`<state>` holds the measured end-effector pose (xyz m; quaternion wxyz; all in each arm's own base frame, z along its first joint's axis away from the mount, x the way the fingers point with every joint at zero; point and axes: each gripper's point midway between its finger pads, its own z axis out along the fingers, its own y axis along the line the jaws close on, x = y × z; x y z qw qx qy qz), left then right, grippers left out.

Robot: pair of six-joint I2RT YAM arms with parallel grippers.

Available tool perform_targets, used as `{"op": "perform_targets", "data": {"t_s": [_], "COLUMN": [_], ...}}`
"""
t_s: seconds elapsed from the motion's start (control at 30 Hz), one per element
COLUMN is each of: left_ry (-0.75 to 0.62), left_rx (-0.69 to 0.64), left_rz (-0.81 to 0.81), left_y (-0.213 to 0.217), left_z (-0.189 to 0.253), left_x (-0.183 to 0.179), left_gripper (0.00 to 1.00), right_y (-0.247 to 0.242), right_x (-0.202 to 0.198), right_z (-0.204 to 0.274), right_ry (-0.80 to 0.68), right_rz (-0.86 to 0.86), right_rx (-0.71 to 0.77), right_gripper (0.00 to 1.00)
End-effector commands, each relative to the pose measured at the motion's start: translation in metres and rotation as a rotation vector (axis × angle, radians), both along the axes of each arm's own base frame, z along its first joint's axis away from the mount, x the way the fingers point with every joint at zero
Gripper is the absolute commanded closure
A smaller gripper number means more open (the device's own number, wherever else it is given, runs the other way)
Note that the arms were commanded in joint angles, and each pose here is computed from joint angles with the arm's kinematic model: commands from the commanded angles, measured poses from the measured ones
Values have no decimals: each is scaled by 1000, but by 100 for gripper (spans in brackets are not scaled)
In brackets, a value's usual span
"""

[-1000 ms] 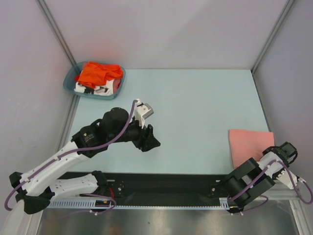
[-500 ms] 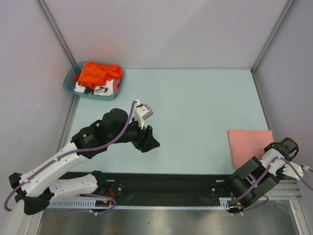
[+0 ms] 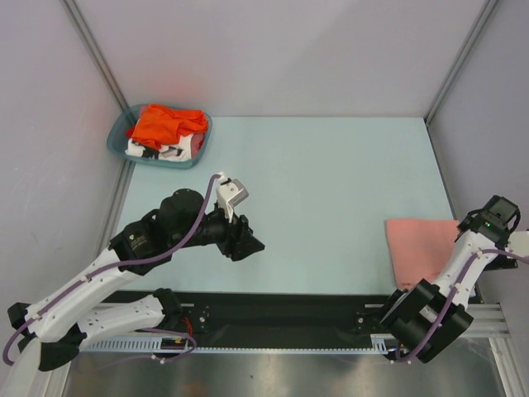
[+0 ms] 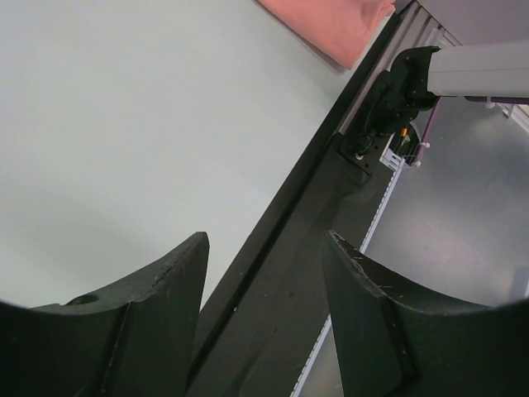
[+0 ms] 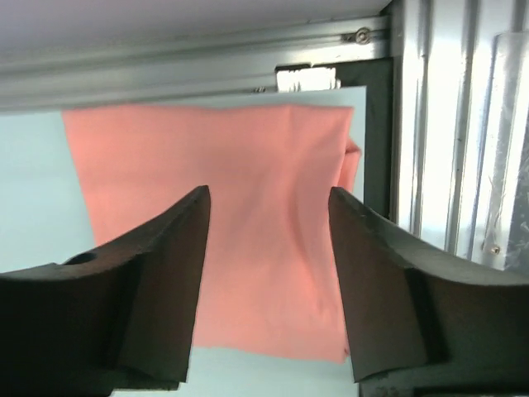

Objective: Fold and stack the t-shirts
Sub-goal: Neatly place the folded tshirt to the corner, then flatten the tshirt out

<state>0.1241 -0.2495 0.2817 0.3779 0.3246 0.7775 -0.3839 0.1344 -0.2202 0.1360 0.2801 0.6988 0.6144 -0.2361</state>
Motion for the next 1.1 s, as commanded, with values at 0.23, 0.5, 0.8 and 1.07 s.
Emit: {"op": "perform_targets", "data": {"t_s": [0.23,0.5,0.8,1.07], "left_ry": [-31,3,15,18], "left_rx": [-19,-18,-3,1], "left_rz": [11,32,56,55], "left_y": [5,7,13,11], "left_z": [12,9,3,2], "left_x": [3,1,0,1], "left_gripper": [37,37,37,37], "right_y": [37,41,42,40], "right_x": [19,-12,-24,-29], "right_z": [-55,-77,-105,-109], "right_ry": [67,199,252,348], "right_rz": [100,-30,-111,-150], "right_rx": [125,133,165,211], "right_gripper": [100,100,100,100]}}
